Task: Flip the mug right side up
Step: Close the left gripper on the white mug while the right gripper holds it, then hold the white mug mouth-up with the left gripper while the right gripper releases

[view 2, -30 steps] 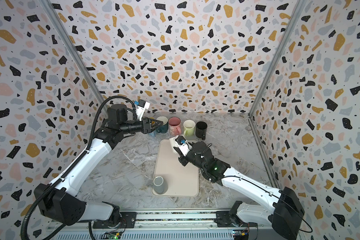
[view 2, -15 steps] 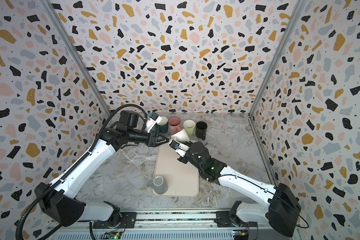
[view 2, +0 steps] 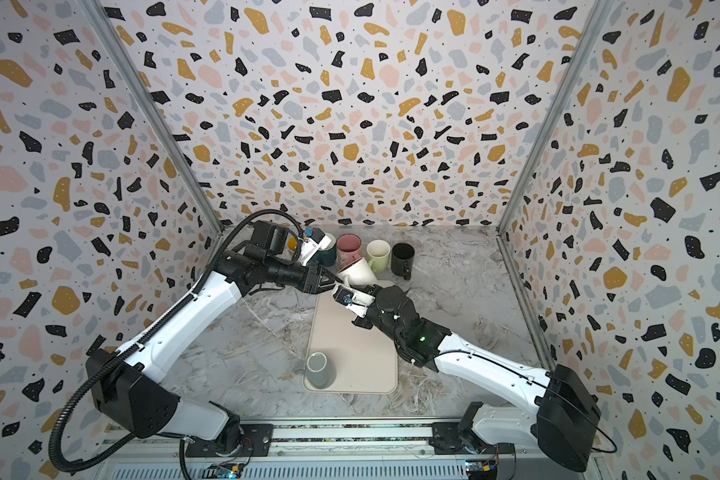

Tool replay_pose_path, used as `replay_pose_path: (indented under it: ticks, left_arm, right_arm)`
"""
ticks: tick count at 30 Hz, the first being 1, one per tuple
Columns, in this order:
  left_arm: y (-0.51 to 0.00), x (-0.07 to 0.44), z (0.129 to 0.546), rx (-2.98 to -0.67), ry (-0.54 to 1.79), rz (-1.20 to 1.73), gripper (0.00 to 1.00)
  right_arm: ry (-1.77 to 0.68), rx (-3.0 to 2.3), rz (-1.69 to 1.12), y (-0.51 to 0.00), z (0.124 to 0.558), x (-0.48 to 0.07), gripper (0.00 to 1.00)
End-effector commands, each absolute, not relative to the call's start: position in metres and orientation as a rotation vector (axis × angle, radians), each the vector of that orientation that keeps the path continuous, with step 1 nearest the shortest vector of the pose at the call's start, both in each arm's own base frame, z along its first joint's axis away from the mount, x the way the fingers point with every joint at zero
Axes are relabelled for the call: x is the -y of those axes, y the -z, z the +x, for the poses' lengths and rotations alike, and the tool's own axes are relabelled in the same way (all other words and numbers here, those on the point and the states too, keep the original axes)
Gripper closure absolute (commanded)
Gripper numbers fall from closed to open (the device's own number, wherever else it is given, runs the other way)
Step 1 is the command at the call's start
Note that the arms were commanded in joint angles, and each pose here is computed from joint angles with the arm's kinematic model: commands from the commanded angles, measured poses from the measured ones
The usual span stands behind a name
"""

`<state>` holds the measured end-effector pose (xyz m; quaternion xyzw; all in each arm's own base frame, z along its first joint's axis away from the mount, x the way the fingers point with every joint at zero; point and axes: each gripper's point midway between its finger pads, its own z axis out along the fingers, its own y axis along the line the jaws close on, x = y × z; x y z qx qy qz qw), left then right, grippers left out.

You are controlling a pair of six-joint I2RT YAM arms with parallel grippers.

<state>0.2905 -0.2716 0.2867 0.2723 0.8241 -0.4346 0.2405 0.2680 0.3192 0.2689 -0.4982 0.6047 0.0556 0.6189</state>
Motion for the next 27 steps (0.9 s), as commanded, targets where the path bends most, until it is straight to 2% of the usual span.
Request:
replay_pose_path:
  ticks: [1,27]
  left_arm:
    - [-0.315,0.279,0.292,-2.153,1.240,0.753,0.50]
    - [-0.293,0.287,0.291,-2.240,1.279,0.721,0.51]
  right_arm:
    - [-0.122,-1.273,-1.039,-0.323,0.271,-0.322,1.00]
    - [-0.029,-1.202,-1.029,-0.329,0.264,-0.334,1.00]
